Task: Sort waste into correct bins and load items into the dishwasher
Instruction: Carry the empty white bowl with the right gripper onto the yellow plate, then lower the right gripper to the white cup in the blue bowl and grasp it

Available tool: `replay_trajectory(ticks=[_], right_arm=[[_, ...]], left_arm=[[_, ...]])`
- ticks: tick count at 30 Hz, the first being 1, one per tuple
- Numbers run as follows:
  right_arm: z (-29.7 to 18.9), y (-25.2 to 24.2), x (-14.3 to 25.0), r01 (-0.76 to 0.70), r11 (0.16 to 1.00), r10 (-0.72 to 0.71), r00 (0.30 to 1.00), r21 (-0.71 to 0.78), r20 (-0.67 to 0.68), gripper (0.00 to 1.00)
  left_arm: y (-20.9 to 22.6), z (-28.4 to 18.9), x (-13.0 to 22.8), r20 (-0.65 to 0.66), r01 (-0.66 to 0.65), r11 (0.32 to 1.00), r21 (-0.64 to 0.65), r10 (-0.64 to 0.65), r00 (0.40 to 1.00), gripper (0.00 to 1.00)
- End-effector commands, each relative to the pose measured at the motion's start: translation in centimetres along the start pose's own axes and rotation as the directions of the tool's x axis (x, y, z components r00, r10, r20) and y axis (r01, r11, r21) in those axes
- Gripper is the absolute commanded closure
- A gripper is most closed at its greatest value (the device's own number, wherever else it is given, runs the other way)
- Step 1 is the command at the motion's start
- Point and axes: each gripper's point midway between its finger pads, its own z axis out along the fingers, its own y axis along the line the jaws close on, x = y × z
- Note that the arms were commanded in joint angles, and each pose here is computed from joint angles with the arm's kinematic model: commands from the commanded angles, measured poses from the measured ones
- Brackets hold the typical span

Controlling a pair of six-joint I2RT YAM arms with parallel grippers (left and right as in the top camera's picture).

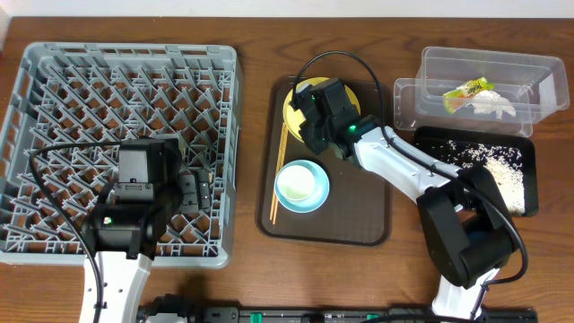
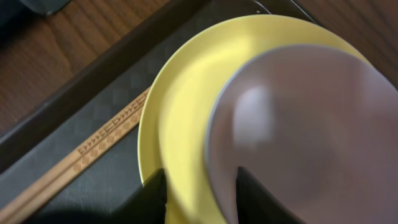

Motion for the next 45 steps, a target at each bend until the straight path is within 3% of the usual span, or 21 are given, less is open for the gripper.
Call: replay_trajectory(ticks=[1, 4, 12, 18, 25, 45], right_arm=[[-0.2, 0.0, -1.0, -0.032, 0.999, 0.032, 0.999, 0.009, 0.019, 0.41], [-1.2, -0.1, -1.7, -0.082, 0.997, 0.081, 0.996, 0.009, 0.040, 0.32], [-7.9, 0.1, -3.3, -0.131, 0.991, 0.131, 0.989, -0.006, 0.071, 0.31], [-11.5, 1.8, -1.8, -0.196, 0.977, 0.197, 0.980, -0.086, -0.002, 0.29], [-12.3, 3.7, 0.8, -0.289, 0.945, 0.270, 0.954, -0.152, -0.132, 0.37], [-13.2, 5.0, 2.7, -0.381, 0.907, 0.336, 0.912, -0.179, -0.237, 0.31]], left_arm=[[-0.1, -0.6, -0.6, 0.019, 0.010, 1.000, 0.005, -0.010, 1.000, 0.11], [-0.1, -0.6, -0.6, 0.019, 0.010, 1.000, 0.005, -0.010, 1.000, 0.11], [-0.1, -0.6, -0.7, 0.020, 0.010, 1.000, 0.005, -0.010, 1.000, 0.11], [-0.1, -0.6, -0.7, 0.020, 0.010, 1.000, 0.005, -0.010, 1.000, 0.11], [-0.1, -0.6, -0.7, 0.020, 0.010, 1.000, 0.005, -0.010, 1.000, 0.11], [-0.1, -0.6, -0.4, 0.010, 0.010, 1.000, 0.004, -0.010, 1.000, 0.11]])
